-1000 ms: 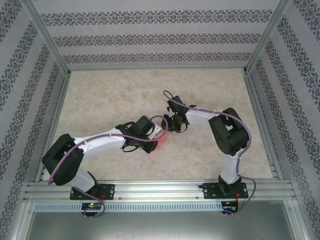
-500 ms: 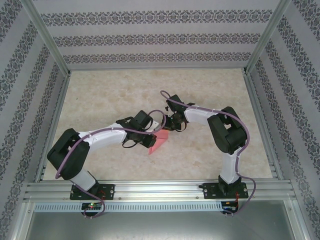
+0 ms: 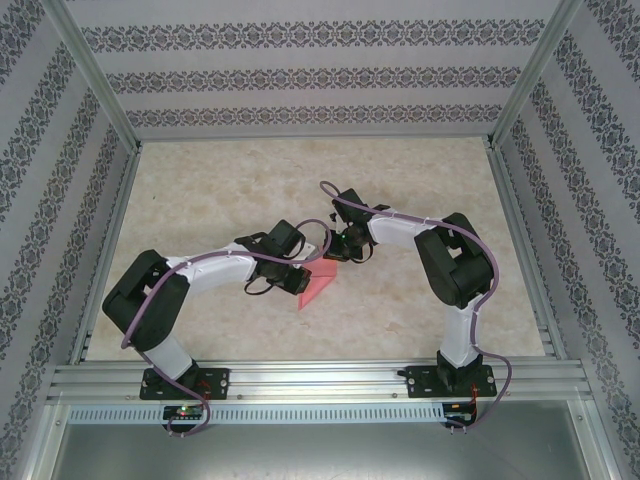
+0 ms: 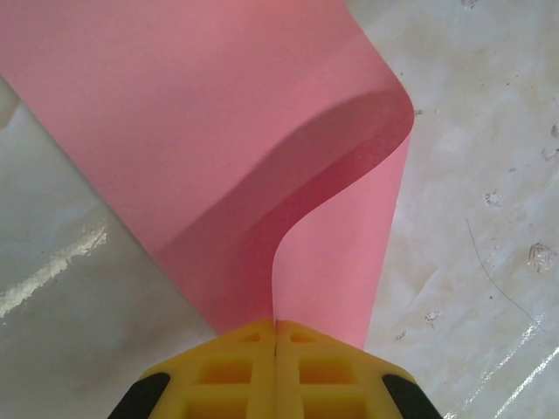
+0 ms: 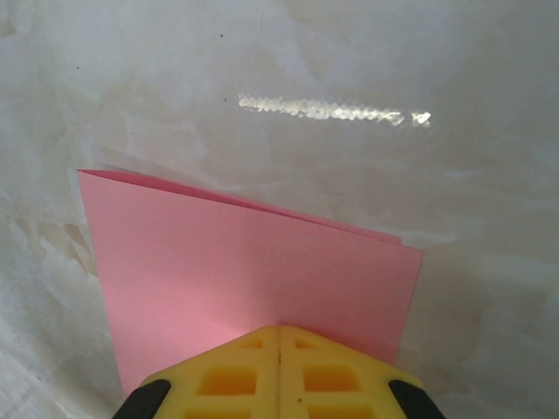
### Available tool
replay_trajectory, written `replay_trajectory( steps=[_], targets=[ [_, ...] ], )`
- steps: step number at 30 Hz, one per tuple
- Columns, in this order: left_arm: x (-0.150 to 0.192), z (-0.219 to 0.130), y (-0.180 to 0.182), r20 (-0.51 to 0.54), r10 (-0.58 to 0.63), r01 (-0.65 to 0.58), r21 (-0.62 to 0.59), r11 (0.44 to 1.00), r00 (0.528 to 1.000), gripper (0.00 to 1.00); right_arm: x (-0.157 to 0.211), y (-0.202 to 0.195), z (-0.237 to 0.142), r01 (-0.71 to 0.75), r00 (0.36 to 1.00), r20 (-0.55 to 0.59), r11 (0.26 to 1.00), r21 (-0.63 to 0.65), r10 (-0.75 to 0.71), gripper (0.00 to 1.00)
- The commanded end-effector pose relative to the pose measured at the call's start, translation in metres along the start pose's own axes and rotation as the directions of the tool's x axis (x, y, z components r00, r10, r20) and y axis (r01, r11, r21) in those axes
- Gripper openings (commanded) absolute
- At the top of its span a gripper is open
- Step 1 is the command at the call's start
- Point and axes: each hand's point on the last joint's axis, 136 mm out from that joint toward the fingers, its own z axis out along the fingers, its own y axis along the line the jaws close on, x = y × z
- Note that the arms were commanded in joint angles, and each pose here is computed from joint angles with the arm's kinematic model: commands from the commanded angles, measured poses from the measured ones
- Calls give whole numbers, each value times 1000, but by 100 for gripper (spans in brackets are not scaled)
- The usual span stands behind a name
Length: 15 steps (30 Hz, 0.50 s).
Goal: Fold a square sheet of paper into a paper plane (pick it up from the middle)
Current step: Third fold the triangle at the center of the table.
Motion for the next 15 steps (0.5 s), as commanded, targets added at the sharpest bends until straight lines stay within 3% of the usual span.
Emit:
replay_trajectory(
  steps=[1,15],
  targets=[
    [-13,-2,7,30,0,1,-16,1000,1000,0,4,-7,8,7,1000,-19,999,40,-6,6],
    [-17,3,12,32,10,-9,-24,1000,999,1,7,-9,9,-4,1000,-19,999,40,4,7]
  ],
)
